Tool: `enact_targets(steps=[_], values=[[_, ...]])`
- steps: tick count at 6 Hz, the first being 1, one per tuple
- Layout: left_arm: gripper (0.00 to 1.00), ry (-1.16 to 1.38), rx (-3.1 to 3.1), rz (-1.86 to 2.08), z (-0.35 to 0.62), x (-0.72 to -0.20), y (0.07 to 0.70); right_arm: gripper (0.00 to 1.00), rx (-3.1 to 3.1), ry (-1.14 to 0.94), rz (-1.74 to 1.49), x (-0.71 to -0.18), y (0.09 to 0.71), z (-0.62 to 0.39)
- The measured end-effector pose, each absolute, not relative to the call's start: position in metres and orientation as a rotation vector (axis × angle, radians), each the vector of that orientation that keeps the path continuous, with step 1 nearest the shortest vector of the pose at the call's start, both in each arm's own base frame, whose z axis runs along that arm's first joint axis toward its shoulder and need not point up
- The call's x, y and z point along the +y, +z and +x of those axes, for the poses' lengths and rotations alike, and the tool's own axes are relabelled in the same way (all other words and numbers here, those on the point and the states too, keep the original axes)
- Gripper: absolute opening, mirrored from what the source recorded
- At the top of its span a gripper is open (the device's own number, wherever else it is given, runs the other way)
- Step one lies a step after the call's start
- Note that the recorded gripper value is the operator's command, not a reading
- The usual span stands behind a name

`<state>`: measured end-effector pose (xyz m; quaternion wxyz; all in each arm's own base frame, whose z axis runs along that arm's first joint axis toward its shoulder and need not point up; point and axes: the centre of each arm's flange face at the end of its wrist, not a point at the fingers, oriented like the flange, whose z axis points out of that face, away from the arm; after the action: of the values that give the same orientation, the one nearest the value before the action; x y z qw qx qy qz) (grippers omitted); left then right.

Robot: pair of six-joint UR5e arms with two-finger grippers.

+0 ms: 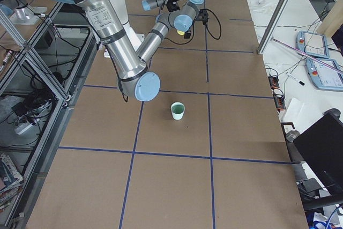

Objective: Transfer and stack yellow cup on green cup

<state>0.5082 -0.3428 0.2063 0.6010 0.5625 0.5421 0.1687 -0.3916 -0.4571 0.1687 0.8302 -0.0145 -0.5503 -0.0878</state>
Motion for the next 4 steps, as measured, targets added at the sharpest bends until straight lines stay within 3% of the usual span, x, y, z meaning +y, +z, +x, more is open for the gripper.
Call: enact_targets(steps=[3, 4], values=[[0.42, 0.452, 1.220, 1.335, 0.514, -0.336, 0.207, 0.98, -1.157, -0.198, -0.055, -0.450, 0.164, -0.419], [0.42, 0.468, 1.210, 1.345, 0.516, -0.334, 0.207, 0.93, -1.151, -0.203, -0.064, -0.450, 0.164, -0.428]])
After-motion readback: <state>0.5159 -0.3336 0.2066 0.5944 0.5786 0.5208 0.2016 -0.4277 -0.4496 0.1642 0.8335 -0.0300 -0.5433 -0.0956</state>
